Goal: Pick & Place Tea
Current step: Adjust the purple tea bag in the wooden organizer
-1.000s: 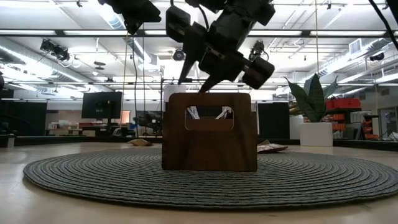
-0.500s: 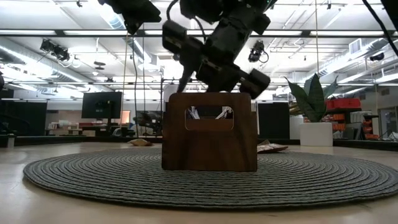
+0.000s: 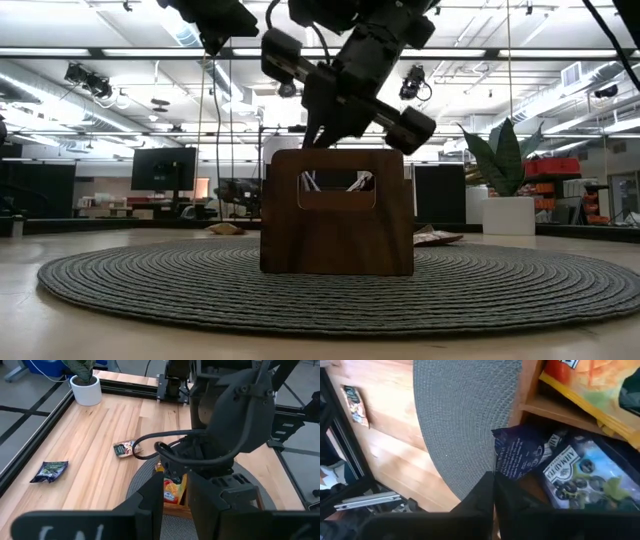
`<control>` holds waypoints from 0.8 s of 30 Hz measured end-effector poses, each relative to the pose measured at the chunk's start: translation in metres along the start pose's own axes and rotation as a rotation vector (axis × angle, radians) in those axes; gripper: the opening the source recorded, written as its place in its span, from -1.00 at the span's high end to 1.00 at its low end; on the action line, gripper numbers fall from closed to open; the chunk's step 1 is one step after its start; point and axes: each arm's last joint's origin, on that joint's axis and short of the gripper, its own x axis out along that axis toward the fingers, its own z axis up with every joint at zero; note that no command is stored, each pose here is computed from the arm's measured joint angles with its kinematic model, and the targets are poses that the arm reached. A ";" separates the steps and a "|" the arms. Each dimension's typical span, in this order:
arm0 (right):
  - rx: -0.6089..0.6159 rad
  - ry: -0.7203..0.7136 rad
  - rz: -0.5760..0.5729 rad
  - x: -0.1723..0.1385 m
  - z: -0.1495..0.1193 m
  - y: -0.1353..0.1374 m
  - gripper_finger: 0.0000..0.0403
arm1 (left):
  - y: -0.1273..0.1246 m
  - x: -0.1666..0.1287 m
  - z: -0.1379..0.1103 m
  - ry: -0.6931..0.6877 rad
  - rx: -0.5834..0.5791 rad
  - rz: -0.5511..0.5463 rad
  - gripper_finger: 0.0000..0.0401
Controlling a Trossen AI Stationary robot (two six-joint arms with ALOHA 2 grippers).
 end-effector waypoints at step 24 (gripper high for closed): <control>-0.055 0.019 -0.209 -0.017 -0.015 -0.003 0.98 | 0.000 0.000 0.000 0.000 -0.002 0.002 0.56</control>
